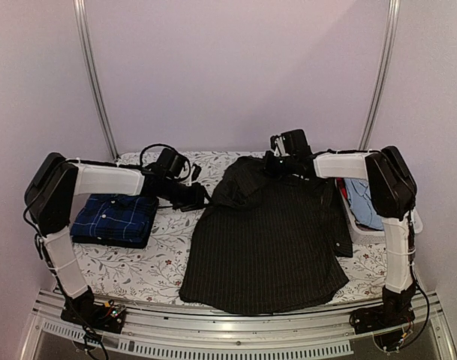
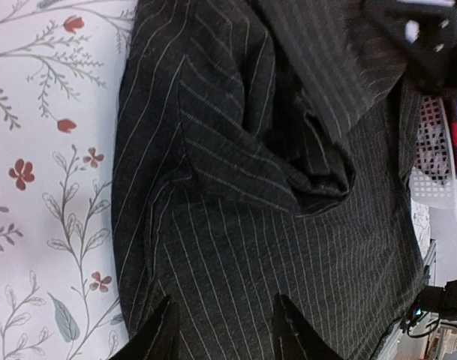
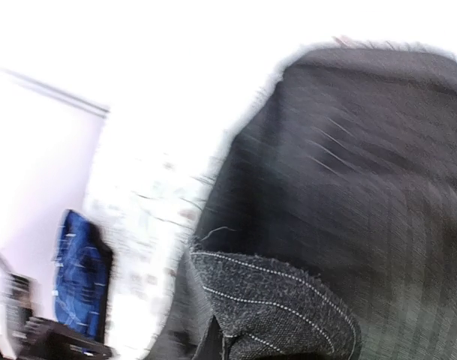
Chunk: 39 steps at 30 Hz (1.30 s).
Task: Fold and stack the long sleeve shirts
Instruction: Pick up the flattened shirt from the center of the board.
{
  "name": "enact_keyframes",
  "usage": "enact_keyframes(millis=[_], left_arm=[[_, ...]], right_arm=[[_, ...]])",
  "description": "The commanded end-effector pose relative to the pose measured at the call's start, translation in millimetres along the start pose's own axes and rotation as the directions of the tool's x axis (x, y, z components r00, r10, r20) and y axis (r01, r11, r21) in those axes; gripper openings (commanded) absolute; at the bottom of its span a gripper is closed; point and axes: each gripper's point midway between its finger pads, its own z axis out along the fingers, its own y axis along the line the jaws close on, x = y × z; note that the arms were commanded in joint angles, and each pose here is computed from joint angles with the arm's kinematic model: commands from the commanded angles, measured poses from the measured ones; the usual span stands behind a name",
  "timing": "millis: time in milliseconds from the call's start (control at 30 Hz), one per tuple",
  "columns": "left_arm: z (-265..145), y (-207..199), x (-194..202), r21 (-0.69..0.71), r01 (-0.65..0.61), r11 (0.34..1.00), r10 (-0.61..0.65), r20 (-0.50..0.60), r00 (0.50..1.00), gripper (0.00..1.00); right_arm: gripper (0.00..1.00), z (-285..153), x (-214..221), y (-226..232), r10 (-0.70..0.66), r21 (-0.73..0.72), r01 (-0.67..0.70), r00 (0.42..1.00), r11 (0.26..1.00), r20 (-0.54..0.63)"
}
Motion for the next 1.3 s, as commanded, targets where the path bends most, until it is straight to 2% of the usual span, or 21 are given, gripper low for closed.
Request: enact_keyframes(millis=[0,233,333,467,533,867,1100,1267], left_arm=[[-10.0,-22.0,-0.5,0.052,-0.026,0.998,0.022,0.068,0.997,0.42],[-10.4,-7.9,7.2,-0.012,0.003,1.000,-0.002,0.087,0.996,0.41],[-18.0,6.7,11.2,-0.086,0.008,0.996,0.001,0.097,0.995,0.43],[-20.4,3.5,13.2,-0.069,-0.017,0.997,0.023,0.087,0.996,0.47],[-19.6,-0.2,9.5,-0.063,-0.028,0.998,0.033,0.091,0.995,0.48],[-0.7,10.9,-12.9,-0.127,-0.019,0.992,0.036,0.132,0.991,0.55],[-9.2,29.9,-17.7,-0.193,0.020,0.981,0.012,0.165,0.986,0.54],[-38.8,47.0,-26.7,-0.193,0.105,0.976,-0.053,0.256,0.965,0.50]], right_arm=[[0.00,-9.7,-25.2,73.9,-0.178,-0.124,0.180,0.984,0.976,0.025],[0.00,-42.9,-71.3,163.4,-0.329,-0.252,0.368,0.926,0.895,0.184],[0.00,-56.1,-91.8,185.6,-0.386,-0.254,0.450,0.884,0.856,0.264],[0.00,-69.5,-112.9,213.2,-0.443,-0.267,0.547,0.819,0.793,0.364],[0.00,-73.4,-117.4,226.1,-0.443,-0.301,0.566,0.808,0.767,0.388],[0.00,-69.8,-85.4,274.4,-0.386,-0.519,0.552,0.832,0.653,0.399],[0.00,-60.9,-79.5,270.5,-0.400,-0.510,0.553,0.832,0.659,0.384],[0.00,-59.5,-67.3,266.3,-0.434,-0.530,0.551,0.834,0.644,0.340]])
